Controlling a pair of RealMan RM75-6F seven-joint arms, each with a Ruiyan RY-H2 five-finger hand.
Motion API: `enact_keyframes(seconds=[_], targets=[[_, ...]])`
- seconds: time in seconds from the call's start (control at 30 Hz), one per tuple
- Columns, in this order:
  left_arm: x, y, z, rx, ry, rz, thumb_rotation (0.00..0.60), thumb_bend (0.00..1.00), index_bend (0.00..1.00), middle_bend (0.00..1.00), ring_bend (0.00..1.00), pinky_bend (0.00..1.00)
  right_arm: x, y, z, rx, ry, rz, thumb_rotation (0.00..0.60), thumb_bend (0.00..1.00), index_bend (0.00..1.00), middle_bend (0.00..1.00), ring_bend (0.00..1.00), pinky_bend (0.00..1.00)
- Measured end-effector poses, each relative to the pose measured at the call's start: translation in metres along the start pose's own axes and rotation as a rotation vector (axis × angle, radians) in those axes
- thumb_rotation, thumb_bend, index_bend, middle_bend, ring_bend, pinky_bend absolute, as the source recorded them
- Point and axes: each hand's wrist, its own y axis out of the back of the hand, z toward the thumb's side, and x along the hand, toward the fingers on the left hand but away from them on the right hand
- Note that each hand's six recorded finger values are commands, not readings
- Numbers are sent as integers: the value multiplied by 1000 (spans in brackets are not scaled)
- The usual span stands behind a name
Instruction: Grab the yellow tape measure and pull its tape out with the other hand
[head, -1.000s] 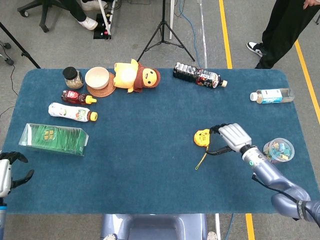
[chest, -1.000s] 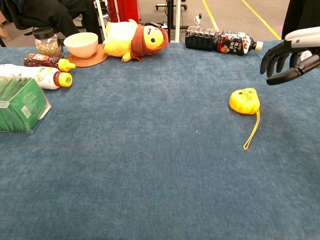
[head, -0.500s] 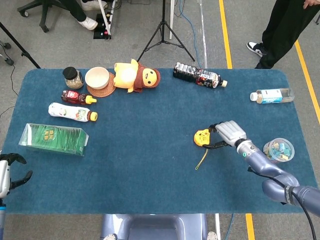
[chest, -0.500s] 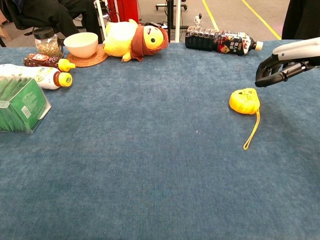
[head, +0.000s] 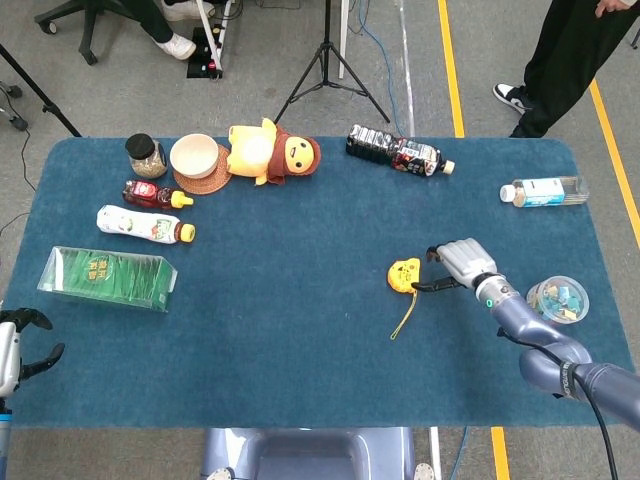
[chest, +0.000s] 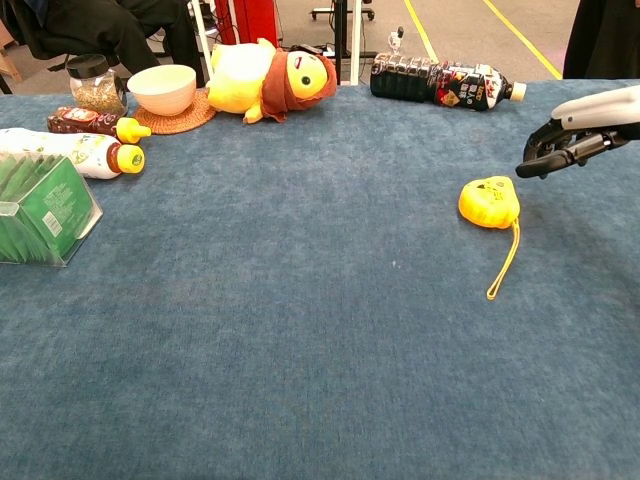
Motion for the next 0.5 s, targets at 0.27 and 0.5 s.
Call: enact_keyframes(seconds=[0.27,0.5], targets=[[-1,-1,-1,-4,-2,-5,600,197,499,464,330,337,-7,-7,-3,24,-18,18,51,188,285,312,290,307],[-1,-1,-3,-1,0,-5,600,197,499,465,330,337,-12,-9,3,32,-13,28,52,187,285,313,290,306]])
